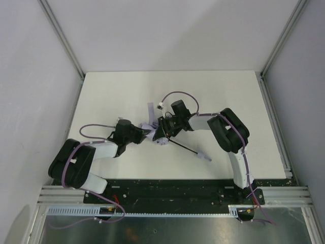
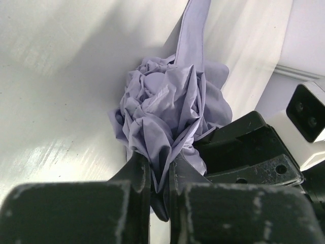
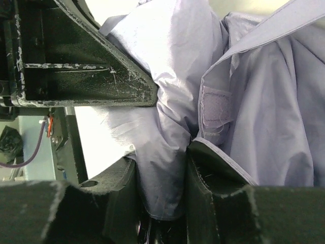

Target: Put away the umbrella

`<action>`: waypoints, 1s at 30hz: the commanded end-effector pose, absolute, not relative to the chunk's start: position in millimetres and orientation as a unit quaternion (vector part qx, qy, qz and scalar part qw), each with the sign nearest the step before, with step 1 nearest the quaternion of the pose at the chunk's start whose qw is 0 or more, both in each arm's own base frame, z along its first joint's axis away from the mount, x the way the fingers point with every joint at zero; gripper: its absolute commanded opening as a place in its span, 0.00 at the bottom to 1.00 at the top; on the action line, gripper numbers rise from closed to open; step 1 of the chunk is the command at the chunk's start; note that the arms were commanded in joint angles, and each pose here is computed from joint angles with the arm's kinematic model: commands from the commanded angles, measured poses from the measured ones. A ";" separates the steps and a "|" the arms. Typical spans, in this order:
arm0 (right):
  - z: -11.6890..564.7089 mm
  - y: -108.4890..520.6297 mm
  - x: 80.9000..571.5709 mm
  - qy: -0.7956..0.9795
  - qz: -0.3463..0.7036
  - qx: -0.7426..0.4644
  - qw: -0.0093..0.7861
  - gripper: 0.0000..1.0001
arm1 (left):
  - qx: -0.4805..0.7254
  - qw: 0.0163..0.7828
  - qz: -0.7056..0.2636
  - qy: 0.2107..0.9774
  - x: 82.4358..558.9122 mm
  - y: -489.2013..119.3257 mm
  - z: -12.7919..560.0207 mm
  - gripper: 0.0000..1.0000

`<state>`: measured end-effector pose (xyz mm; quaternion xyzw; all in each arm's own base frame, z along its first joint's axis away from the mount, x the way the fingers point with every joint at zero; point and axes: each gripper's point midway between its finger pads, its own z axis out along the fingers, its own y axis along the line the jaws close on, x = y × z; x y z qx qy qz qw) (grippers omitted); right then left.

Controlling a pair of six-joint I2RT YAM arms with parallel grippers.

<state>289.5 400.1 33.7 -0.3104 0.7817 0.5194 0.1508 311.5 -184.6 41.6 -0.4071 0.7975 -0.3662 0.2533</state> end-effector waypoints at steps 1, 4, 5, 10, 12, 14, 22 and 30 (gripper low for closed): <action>11.1 379.1 275.5 0.838 0.451 -0.291 0.102 0.34 | -0.394 0.211 -0.271 0.852 275.8 -163.9 -16.3 0.00; 26.2 375.6 294.2 0.850 0.404 -0.305 0.143 0.56 | -0.394 0.207 -0.275 0.852 275.7 -165.7 -14.2 0.00; 30.8 373.0 299.8 0.854 0.385 -0.312 0.157 0.64 | -0.394 0.209 -0.274 0.852 276.4 -165.5 -12.9 0.00; 52.2 365.8 311.6 0.855 0.309 -0.354 0.221 0.88 | -0.393 0.209 -0.276 0.852 278.1 -166.3 -9.1 0.00; 50.3 365.6 307.7 0.854 0.304 -0.362 0.217 0.91 | -0.395 0.205 -0.279 0.851 278.2 -167.8 -8.4 0.00; 41.0 365.9 302.6 0.857 0.291 -0.368 0.211 0.92 | -0.394 0.201 -0.282 0.851 278.4 -169.8 -8.0 0.00; -2.4 378.9 302.7 0.869 0.145 -0.387 0.271 0.91 | -0.395 0.195 -0.294 0.848 276.1 -173.5 -2.9 0.02; -45.8 348.0 309.6 0.884 0.037 -0.376 0.274 0.46 | -0.371 0.209 -0.321 0.846 271.8 -175.8 16.2 0.49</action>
